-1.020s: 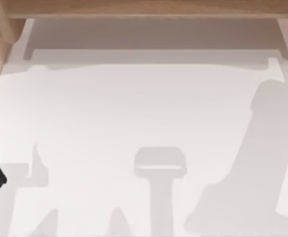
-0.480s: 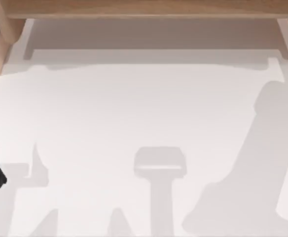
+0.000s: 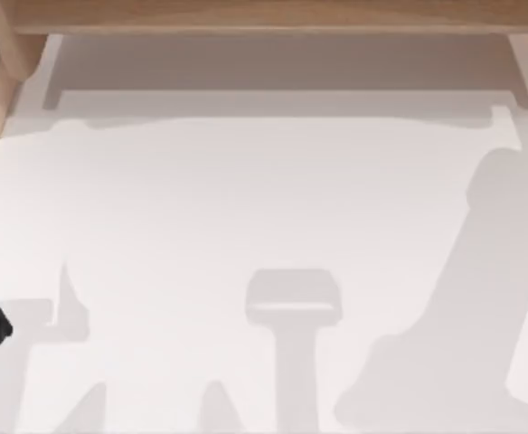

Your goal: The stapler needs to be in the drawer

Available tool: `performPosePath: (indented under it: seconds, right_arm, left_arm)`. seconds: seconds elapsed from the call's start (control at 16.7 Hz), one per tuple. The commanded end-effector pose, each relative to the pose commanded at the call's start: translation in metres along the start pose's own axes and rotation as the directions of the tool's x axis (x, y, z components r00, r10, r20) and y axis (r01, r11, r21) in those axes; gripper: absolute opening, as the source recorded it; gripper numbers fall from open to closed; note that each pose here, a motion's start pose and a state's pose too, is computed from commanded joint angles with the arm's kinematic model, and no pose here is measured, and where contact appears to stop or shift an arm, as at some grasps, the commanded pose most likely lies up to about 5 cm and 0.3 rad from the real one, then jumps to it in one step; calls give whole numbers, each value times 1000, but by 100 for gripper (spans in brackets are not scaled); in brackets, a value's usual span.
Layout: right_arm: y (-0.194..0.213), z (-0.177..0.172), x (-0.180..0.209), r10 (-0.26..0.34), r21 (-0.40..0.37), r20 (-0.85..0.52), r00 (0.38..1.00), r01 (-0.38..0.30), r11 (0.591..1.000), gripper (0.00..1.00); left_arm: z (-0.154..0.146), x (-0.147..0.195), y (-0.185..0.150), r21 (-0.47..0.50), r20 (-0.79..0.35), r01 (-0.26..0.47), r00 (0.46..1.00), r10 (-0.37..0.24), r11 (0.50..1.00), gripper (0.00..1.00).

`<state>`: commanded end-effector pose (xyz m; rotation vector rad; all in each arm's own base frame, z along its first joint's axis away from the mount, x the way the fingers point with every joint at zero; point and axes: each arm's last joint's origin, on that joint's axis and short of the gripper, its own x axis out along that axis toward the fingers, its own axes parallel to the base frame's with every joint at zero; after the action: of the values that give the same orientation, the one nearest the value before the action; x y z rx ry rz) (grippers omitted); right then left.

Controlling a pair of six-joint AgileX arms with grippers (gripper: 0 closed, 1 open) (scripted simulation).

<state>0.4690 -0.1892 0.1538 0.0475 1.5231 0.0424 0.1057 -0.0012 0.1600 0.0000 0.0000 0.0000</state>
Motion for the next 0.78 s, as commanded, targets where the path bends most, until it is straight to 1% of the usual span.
performPosePath:
  seconds: [0.48, 0.54, 0.78]
  right_arm:
    - [0, 0, 0, 0, 0, 0, 1000, 0, 1000, 98]
    - [0, 0, 0, 0, 0, 0, 1000, 0, 1000, 100]
    - [0, 0, 0, 0, 0, 0, 1000, 0, 1000, 100]
  left_arm:
    - [0, 0, 0, 0, 0, 0, 1000, 0, 1000, 100]
    - [0, 0, 0, 0, 0, 0, 1000, 0, 1000, 100]
    - [0, 0, 0, 0, 0, 0, 1000, 0, 1000, 100]
